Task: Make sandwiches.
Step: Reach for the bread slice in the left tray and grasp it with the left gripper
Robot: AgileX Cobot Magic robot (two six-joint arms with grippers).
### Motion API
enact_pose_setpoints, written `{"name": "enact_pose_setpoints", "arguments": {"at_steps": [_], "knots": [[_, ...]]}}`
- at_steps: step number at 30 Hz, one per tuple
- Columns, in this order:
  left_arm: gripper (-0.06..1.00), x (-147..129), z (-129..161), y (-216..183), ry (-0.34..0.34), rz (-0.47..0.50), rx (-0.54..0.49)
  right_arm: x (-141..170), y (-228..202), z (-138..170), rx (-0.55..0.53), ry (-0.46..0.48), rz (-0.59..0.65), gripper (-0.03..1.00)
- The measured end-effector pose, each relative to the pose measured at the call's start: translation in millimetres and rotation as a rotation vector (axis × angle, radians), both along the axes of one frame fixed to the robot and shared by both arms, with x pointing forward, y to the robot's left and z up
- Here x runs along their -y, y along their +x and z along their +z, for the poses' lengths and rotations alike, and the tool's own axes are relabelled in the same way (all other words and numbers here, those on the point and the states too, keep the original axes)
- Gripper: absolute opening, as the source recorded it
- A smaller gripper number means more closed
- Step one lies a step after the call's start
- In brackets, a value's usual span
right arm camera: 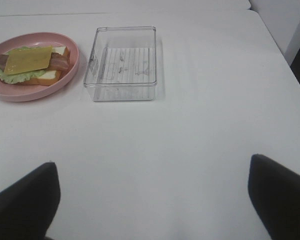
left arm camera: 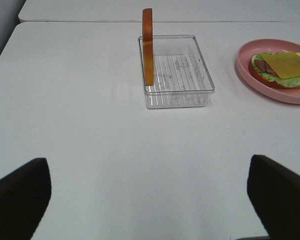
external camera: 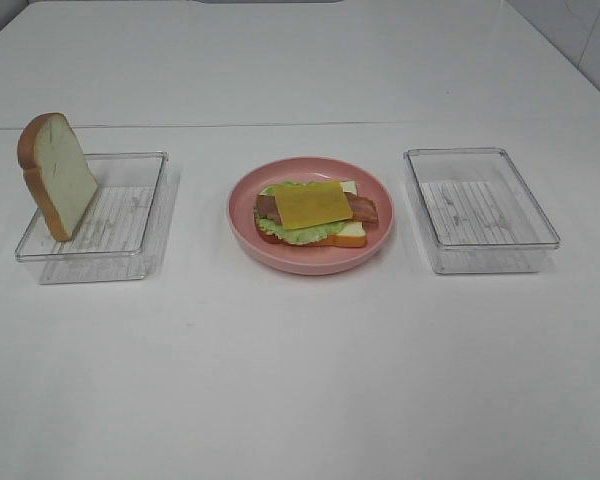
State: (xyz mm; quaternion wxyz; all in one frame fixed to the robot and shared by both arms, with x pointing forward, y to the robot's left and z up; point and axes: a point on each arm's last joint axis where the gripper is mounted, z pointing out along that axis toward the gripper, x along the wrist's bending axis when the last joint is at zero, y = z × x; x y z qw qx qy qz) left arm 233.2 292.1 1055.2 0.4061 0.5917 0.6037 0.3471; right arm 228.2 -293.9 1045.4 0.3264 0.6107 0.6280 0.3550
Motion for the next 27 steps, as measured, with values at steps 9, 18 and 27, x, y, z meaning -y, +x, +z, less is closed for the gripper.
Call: {"name": "enact_pose_setpoints", "arguments": {"at_steps": [9,18,27], "knots": [[0.99,0,0,0,-0.005,-0.003,0.000,0,0,0,0.000,0.000,0.000,0.98],[0.99,-1,6,15,0.004,-0.003,-0.168,0,0,0,0.000,0.000,0.000,0.98],[0.99,-5,48,77,-0.008,0.021,-0.480,0,0,0,0.001,-0.007,0.000,0.98]]}}
